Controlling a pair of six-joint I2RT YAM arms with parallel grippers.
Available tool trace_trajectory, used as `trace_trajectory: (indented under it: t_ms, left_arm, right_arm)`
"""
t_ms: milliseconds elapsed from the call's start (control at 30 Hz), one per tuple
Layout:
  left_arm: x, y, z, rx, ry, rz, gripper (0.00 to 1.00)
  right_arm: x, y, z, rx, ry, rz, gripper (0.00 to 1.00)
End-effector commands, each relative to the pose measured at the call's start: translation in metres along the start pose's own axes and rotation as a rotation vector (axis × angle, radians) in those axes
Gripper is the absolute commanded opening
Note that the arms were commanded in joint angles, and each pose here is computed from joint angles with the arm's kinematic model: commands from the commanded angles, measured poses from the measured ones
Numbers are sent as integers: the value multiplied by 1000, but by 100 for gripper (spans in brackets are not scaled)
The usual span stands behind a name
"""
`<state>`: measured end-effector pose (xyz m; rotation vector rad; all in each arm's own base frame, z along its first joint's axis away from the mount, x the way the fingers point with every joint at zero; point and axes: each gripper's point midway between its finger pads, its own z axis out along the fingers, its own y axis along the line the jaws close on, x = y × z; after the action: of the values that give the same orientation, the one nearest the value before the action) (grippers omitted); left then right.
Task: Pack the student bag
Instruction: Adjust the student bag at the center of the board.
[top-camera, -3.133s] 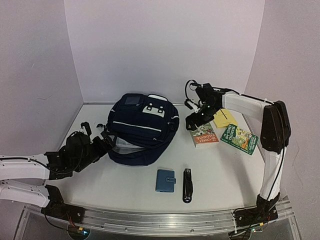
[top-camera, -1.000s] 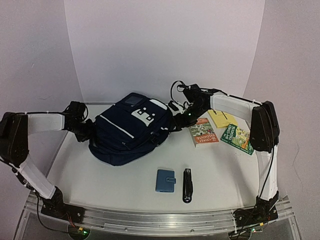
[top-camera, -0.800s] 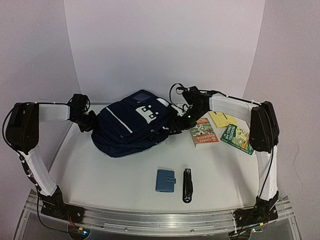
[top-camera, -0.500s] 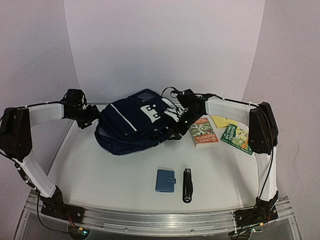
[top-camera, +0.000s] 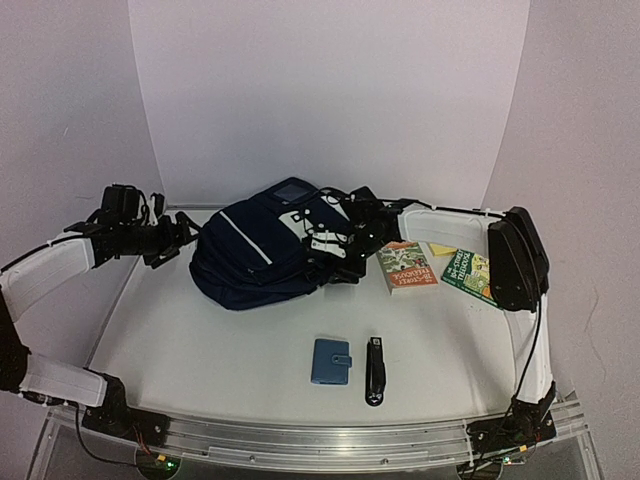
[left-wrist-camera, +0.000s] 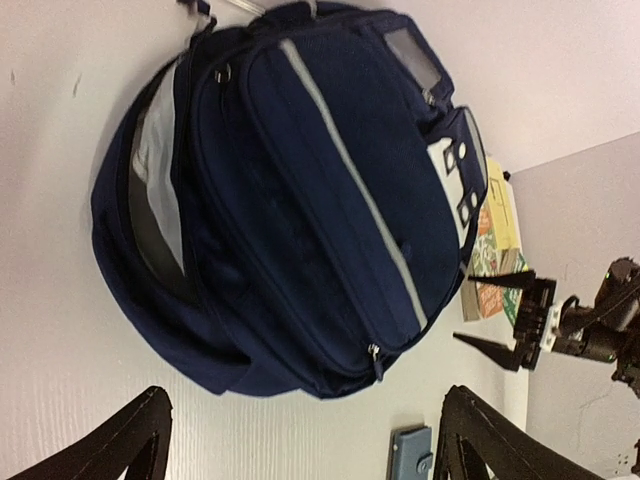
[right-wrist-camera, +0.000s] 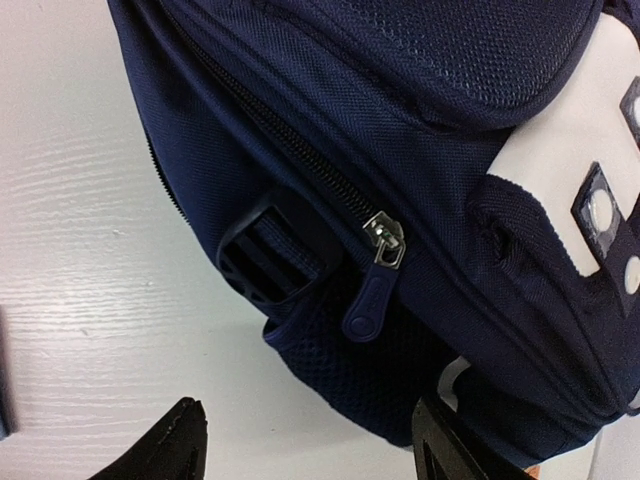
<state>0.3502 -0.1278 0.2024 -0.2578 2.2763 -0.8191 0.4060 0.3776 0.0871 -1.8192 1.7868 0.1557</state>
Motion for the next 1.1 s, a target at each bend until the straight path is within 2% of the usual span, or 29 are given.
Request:
trace_trajectory:
  t_ms: [0, 133, 233, 300, 333, 433, 500, 667, 867, 1000, 1067]
  left_arm:
    - [33, -8, -6, 41, 48, 9, 95]
    - [57, -7, -1, 40, 85, 15, 95]
    - [79, -2, 8, 22, 123, 14, 94]
    - [90, 3, 15, 17, 145, -11, 91]
    - [93, 5, 18, 18, 147, -29, 90]
    - [101, 13, 28, 19, 150, -65, 84]
    - [101, 18, 37, 10, 142, -73, 81]
    - [88, 28, 72, -37, 126, -44, 75]
    - [40, 28, 109, -77, 90, 28, 71]
    - [13, 18, 97, -54, 10, 87, 69]
    - [12, 7, 82, -8, -24, 123, 70]
  right_arm:
    - [6, -1, 25, 51, 16, -163, 69]
    - [9, -8, 43, 107, 14, -208, 68]
    - [13, -12, 55, 139, 29, -224, 60]
    - [13, -15, 59, 168, 33, -229, 49]
    - [14, -16, 60, 176, 38, -225, 40]
    - [10, -17, 54, 185, 31, -196, 8]
    - [4, -12, 46, 178, 11, -170, 0]
    - [-20, 13, 22, 92, -54, -113, 0]
    - [-43, 33, 10, -63, -112, 74, 0]
    - [-52, 36, 6, -116, -127, 171, 0]
    - [-57, 35, 5, -132, -136, 220, 0]
